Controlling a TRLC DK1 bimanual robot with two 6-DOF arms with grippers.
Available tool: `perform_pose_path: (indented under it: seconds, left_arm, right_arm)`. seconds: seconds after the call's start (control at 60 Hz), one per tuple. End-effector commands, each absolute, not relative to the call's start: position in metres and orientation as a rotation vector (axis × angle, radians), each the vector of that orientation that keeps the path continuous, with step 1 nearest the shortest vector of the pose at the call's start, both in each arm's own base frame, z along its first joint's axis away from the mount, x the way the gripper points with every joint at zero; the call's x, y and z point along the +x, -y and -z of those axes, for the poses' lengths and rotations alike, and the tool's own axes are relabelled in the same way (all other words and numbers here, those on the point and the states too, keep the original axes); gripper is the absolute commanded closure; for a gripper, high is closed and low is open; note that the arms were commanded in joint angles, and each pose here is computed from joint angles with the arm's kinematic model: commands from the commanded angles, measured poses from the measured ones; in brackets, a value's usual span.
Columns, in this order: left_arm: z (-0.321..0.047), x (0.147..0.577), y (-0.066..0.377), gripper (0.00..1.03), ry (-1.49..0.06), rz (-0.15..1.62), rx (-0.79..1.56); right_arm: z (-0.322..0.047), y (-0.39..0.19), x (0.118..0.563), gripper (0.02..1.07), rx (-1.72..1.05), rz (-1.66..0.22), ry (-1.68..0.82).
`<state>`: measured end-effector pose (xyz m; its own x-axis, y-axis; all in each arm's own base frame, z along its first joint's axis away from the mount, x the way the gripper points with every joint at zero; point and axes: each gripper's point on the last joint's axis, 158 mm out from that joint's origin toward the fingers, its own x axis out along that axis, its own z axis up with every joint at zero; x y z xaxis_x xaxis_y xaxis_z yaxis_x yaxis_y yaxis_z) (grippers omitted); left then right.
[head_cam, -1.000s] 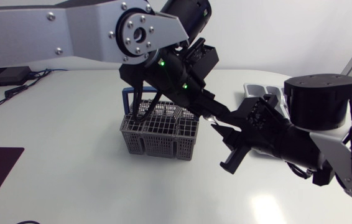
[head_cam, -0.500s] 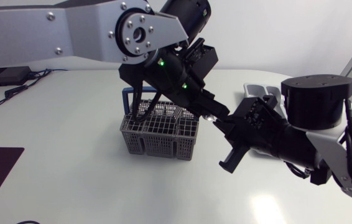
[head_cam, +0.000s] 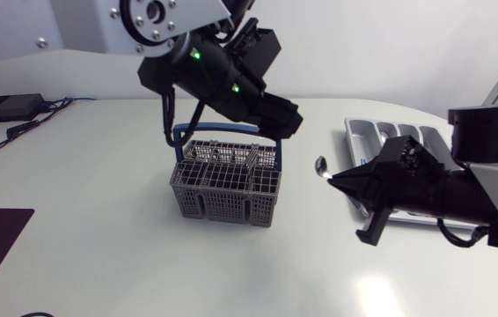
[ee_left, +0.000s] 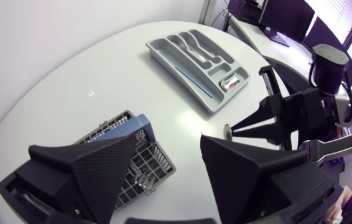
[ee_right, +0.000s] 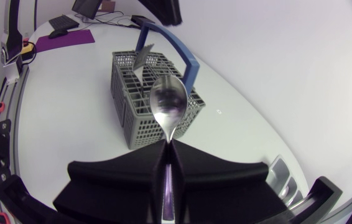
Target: Unload the cutlery basket into the drawer organizer.
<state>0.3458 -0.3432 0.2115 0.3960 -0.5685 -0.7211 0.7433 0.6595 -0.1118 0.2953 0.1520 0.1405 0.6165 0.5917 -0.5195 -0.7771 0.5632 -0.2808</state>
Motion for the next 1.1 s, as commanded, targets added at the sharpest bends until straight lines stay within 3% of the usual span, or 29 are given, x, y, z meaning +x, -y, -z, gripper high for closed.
perform_pose_path:
  seconds: [0.0, 0.7, 1.083]
  left_arm:
    - [-0.243, 0.352, 0.334, 0.17, -0.751, 0.819, 0.180]
    - [-0.221, 0.358, 0.279, 0.17, -0.804, 0.729, 0.188]
    - [-0.203, 0.349, 0.258, 0.17, -0.812, 0.743, 0.283]
  right_arm:
    - [-0.130, -0.127, 0.301, 1.01, -0.568, -0.841, -0.403]
    - [-0.037, 0.091, 0.350, 1.01, -0.789, -0.961, -0.571]
    - [0.003, 0.123, 0.343, 1.01, -1.011, -1.014, -0.666]
